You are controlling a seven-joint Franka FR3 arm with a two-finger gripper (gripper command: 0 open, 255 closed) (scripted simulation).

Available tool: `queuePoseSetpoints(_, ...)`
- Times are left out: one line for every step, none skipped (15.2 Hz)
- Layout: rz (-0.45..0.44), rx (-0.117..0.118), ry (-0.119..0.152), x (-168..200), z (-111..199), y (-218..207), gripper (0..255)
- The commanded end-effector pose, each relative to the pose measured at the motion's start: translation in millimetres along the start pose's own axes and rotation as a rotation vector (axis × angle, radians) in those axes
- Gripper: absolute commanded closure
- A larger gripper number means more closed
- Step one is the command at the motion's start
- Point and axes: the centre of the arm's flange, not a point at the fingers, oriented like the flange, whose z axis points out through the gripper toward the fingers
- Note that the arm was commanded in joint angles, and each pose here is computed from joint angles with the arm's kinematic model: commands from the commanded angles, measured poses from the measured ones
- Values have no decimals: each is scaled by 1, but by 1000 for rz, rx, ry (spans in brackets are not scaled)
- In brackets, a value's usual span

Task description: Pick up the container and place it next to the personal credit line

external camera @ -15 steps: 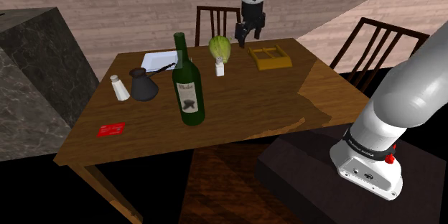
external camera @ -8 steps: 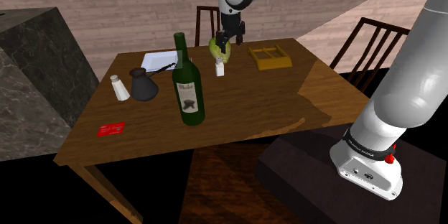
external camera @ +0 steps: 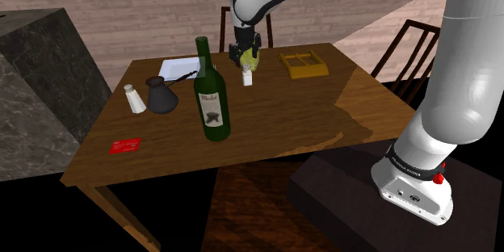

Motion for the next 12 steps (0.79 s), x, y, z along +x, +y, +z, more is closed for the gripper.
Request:
queuePoseSetpoints(0,0,1,1,10,1,0)
queuePoseSetpoints(0,0,1,1,16,1,0)
queuePoseSetpoints(0,0,1,1,21,1,0)
queuePoseSetpoints(0,0,1,1,29,1,0)
queuePoseSetpoints(0,0,1,1,29,1,0)
queuePoseSetpoints(0,0,1,1,29,1,0)
queuePoseSetpoints(0,0,1,1,29,1,0)
queuePoseSetpoints(0,0,1,1,29,1,0)
queuePoseSetpoints(0,0,1,1,29,1,0)
queuePoseSetpoints(0,0,1,1,29,1,0)
queuePoseSetpoints(0,0,1,1,29,1,0)
queuePoseSetpoints(0,0,0,1,29,1,0)
